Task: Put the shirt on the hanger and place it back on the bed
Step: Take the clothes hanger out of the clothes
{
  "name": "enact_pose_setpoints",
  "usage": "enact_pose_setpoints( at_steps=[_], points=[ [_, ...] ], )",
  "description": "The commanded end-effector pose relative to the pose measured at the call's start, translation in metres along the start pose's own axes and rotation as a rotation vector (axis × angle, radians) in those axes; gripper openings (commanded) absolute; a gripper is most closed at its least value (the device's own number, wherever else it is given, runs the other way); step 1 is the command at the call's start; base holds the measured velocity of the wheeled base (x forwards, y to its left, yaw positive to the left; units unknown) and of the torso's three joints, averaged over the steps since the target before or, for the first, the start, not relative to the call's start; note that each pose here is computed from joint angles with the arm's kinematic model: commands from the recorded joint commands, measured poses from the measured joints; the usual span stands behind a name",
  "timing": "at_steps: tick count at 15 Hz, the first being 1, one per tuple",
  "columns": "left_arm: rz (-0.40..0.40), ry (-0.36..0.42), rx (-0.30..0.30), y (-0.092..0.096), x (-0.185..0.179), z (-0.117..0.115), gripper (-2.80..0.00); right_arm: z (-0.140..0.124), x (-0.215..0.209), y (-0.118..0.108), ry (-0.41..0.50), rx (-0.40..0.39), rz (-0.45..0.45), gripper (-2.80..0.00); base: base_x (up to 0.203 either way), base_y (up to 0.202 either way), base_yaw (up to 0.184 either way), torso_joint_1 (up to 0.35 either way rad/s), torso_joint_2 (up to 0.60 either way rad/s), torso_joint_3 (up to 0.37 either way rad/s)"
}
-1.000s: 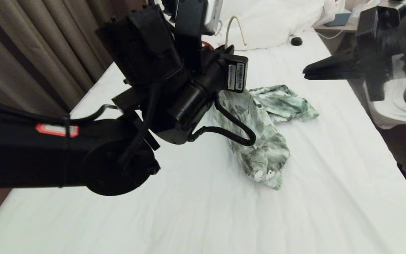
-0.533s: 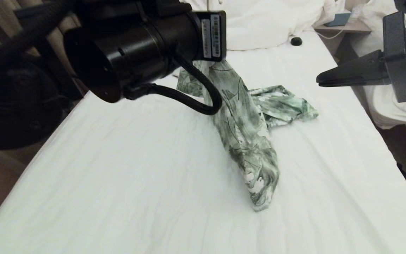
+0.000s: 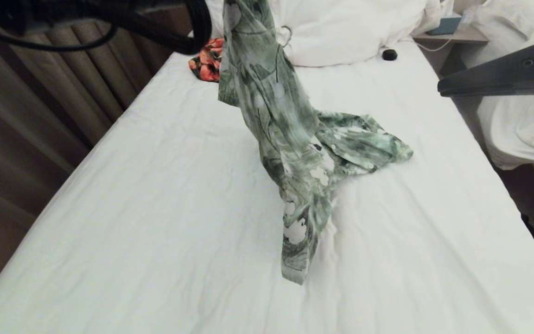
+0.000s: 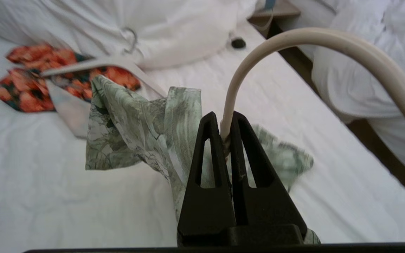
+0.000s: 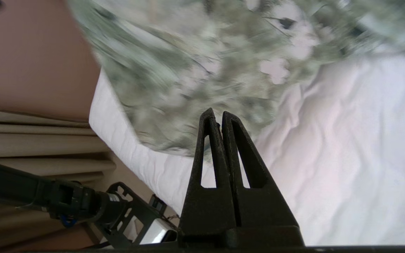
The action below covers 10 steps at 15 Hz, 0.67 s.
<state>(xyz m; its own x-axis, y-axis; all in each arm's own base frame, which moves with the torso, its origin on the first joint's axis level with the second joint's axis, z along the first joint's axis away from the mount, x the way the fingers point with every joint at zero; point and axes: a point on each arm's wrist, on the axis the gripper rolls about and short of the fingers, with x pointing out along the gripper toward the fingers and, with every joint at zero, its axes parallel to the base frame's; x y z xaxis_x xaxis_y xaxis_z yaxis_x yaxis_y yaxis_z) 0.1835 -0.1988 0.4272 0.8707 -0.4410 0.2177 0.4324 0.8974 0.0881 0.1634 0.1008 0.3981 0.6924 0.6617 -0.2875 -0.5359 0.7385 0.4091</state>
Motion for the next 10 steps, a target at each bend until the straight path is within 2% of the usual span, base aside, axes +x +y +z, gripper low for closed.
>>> enact_pose_setpoints(
  at_steps=[1,3,7,10],
  points=[
    [0.015,-0.042,-0.015,0.008,-0.005,0.024,-2.8,0.0,-0.007,0.002,-0.012,-0.003,0.007,-2.8,0.0,0.0,0.0,0.049,-0.27,-0.222],
    [-0.036,-0.036,-0.005,0.01,-0.009,0.031,-2.8,0.0,-0.012,0.003,-0.021,-0.005,0.015,-2.8,0.0,0.0,0.0,0.08,-0.4,-0.302],
    [-0.043,-0.038,-0.009,0.01,-0.011,0.031,-2.8,0.001,-0.021,0.006,-0.041,-0.041,0.026,-2.8,0.0,0.0,0.0,0.114,-0.47,-0.351],
    [-0.073,-0.074,-0.021,0.013,-0.022,0.041,-2.8,0.001,-0.024,0.007,-0.046,-0.068,0.028,-2.8,0.0,0.0,0.0,0.152,-0.51,-0.357]
  ],
)
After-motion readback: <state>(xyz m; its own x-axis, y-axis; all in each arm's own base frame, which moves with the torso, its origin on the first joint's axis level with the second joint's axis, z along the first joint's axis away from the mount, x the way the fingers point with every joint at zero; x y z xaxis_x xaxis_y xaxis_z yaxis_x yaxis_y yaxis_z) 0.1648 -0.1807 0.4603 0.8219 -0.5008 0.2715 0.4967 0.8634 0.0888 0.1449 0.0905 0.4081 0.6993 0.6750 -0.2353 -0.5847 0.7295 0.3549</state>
